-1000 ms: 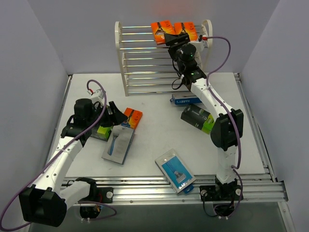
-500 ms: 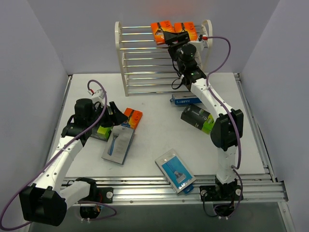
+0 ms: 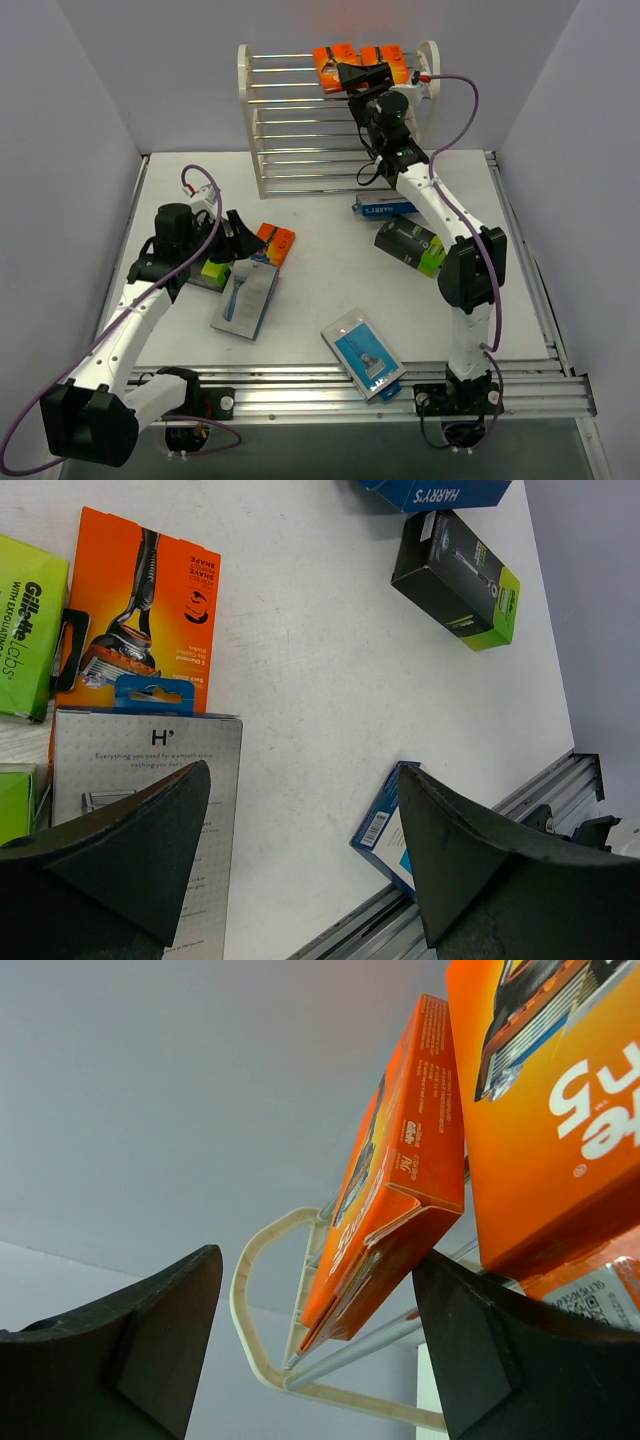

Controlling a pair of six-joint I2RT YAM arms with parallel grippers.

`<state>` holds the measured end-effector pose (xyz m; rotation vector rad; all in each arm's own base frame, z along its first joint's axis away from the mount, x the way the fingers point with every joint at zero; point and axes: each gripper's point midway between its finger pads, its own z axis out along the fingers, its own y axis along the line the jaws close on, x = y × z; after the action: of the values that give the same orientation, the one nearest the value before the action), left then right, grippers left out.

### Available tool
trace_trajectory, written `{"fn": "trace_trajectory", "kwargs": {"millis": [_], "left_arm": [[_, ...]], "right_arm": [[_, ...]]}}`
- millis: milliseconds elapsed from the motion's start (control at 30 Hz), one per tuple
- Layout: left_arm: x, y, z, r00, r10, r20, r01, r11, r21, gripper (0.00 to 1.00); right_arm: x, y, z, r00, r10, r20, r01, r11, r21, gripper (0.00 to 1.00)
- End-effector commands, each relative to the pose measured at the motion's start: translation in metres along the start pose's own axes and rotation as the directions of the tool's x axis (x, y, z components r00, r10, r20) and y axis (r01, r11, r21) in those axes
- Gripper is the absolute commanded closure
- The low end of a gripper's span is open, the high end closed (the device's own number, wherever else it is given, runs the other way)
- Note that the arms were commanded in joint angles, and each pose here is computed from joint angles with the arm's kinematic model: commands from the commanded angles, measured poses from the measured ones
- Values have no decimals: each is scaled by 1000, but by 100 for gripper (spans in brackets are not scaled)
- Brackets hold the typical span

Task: Place and organize the shaving razors onto the shelf
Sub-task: Place the shaving razor onto shelf

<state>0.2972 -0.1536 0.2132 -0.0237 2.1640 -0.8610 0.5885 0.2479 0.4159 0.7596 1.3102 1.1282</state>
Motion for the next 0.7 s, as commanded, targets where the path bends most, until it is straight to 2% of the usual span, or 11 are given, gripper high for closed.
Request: {"fn": "trace_trajectory", "kwargs": {"millis": [0,667], "left_arm": [[-6,-6,0,999,31,18,-31,999,26,16],[-4,-4,2,1000,26,5,-26,999,19,16]], "right_arm": [[-20,29,-14,1000,21,22,-20,999,-49,27],[-18,15,-25,1000,24,-15,-24,999,-21,27]]}}
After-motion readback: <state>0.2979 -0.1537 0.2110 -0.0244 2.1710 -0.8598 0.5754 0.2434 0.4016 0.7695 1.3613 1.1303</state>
